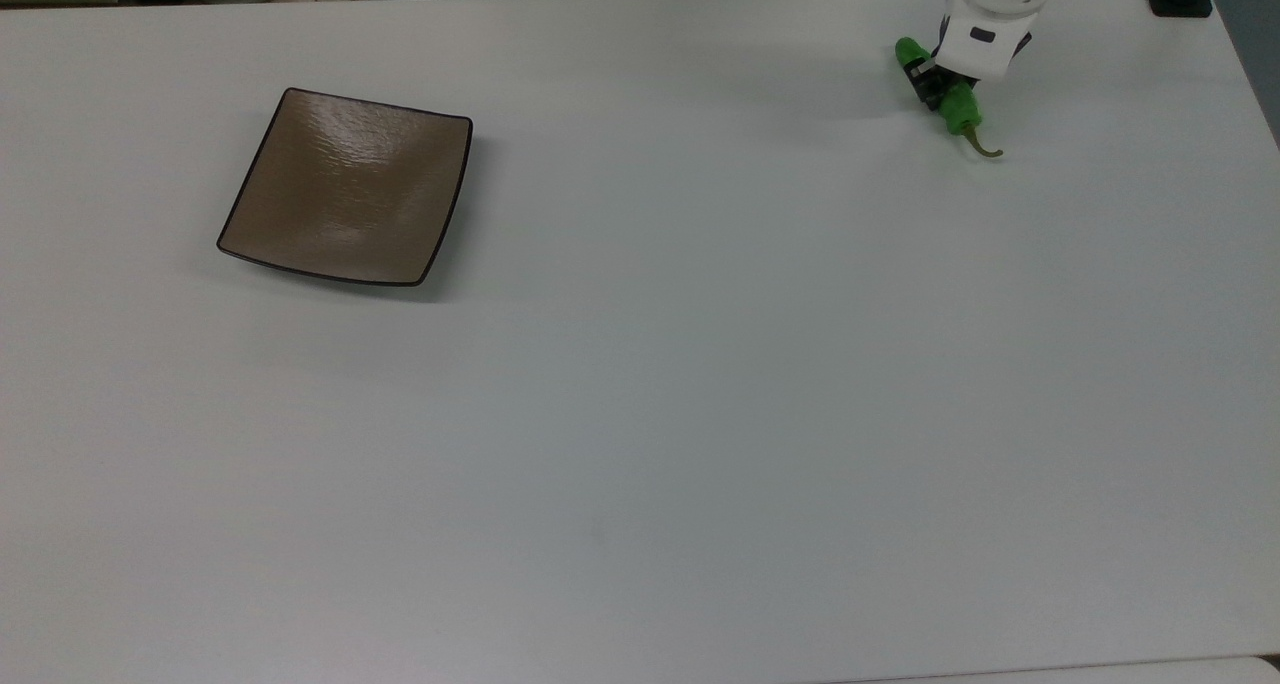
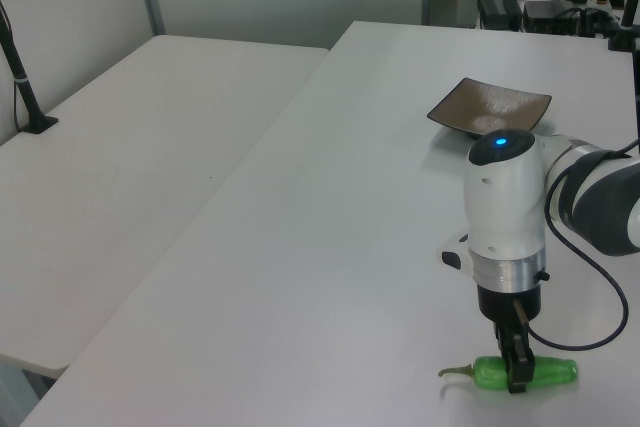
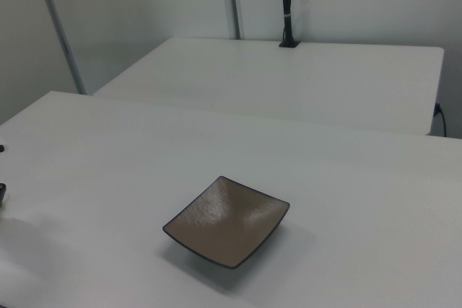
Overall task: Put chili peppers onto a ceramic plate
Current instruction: 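Lower the gripper and close it around the green chili pepper, then lift the chili pepper and carry it toward the brown plate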
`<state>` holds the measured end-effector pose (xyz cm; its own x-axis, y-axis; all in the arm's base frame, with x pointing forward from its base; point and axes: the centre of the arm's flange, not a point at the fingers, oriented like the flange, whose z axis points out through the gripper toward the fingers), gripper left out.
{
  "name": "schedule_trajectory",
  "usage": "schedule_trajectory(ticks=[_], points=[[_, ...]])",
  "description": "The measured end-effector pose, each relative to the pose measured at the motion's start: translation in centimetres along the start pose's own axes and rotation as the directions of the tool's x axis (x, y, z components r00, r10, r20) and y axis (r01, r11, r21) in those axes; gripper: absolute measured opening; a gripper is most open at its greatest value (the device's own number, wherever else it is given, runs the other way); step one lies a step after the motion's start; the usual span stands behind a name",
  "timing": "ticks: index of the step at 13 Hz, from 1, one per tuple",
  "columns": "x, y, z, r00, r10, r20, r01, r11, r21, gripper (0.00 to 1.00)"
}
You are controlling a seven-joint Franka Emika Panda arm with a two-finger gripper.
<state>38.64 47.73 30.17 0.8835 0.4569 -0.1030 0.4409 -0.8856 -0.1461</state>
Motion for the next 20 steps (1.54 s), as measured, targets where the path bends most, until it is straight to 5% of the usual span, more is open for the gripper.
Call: schedule_trajectory(ticks=[9, 14, 20], points=[[1.9, 3.8, -4.7, 0.994, -0.017, -0.104, 0.008, 0.996, -0.085, 0.37], [2.1, 10.8, -7.0, 0.991, -0.126, 0.05, 0.133, 0.976, -0.172, 0.37], [2.8, 22.8, -11.0, 0.982, -0.158, 0.102, 0.181, 0.944, -0.276, 0.37]])
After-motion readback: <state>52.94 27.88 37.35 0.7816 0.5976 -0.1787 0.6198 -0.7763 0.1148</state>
